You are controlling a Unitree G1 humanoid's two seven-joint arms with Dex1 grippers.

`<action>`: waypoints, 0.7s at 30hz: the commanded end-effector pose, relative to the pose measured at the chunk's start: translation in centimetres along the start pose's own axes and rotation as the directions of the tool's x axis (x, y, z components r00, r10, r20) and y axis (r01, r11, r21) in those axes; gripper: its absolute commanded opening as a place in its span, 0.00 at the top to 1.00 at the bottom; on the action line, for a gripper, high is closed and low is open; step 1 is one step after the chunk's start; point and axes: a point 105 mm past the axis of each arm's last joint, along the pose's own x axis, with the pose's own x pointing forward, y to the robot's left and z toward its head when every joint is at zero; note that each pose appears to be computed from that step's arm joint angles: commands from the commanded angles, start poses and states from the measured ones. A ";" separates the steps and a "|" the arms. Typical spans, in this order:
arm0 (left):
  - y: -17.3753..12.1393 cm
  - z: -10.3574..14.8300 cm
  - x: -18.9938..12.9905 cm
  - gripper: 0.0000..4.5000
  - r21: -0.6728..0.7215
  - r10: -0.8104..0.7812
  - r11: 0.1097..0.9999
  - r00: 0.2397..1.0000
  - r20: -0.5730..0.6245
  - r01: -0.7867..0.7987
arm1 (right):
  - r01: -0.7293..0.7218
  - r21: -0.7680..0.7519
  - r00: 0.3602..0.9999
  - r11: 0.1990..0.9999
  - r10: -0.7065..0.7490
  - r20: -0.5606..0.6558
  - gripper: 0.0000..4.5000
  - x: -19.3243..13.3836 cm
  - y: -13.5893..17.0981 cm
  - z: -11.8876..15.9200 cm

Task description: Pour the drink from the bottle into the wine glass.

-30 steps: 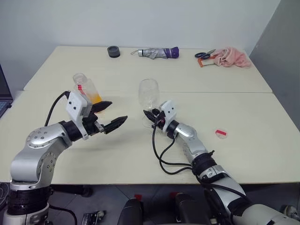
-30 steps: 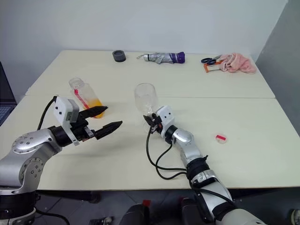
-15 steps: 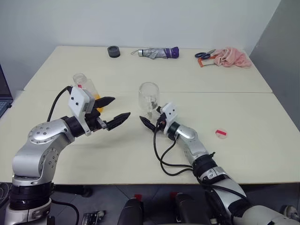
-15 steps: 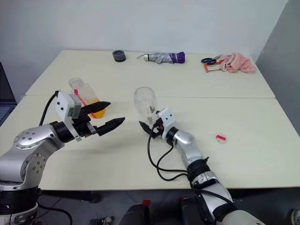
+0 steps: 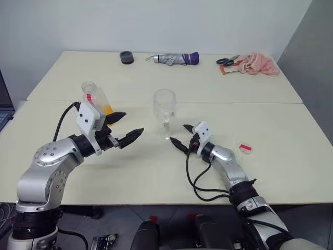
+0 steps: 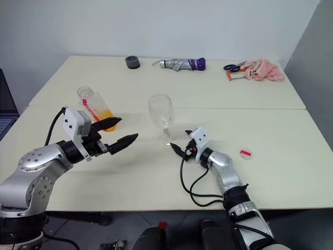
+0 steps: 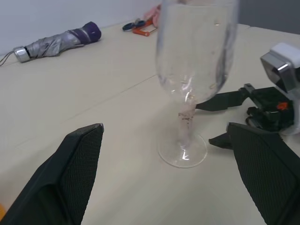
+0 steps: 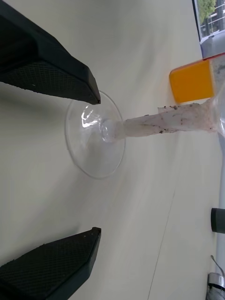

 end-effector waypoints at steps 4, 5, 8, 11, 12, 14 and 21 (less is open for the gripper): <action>2.8 -4.1 -1.7 0.00 0.050 0.286 0.958 0.958 -0.038 -0.284 | -0.106 -0.034 0.994 0.994 0.106 0.002 0.00 -4.9 1.4 1.8; 3.0 -4.8 -2.1 0.00 0.038 0.320 0.947 0.947 -0.041 -0.318 | -0.127 -0.048 0.992 0.991 0.127 -0.007 0.00 -5.6 1.7 2.1; 3.5 -6.3 -2.9 0.00 0.029 0.390 0.921 0.919 -0.054 -0.389 | -0.179 -0.061 0.984 0.982 0.178 -0.026 0.00 -7.2 2.6 3.2; 4.6 -7.4 -3.5 0.00 0.017 0.470 0.883 0.880 -0.065 -0.470 | -0.259 -0.080 0.966 0.963 0.256 -0.044 0.00 -8.7 3.6 5.0; 5.0 -7.4 -3.6 0.00 0.020 0.490 0.872 0.869 -0.063 -0.490 | -0.284 -0.086 0.959 0.955 0.280 -0.049 0.00 -9.1 3.9 5.6; 5.9 -7.4 -3.9 0.00 0.025 0.537 0.844 0.842 -0.054 -0.536 | -0.317 -0.084 0.948 0.945 0.313 -0.052 0.00 -9.6 4.4 6.6; 8.5 -6.8 -4.1 0.00 0.028 0.659 0.752 0.752 -0.025 -0.658 | -0.328 -0.095 0.945 0.940 0.327 -0.023 0.00 -9.7 5.0 9.0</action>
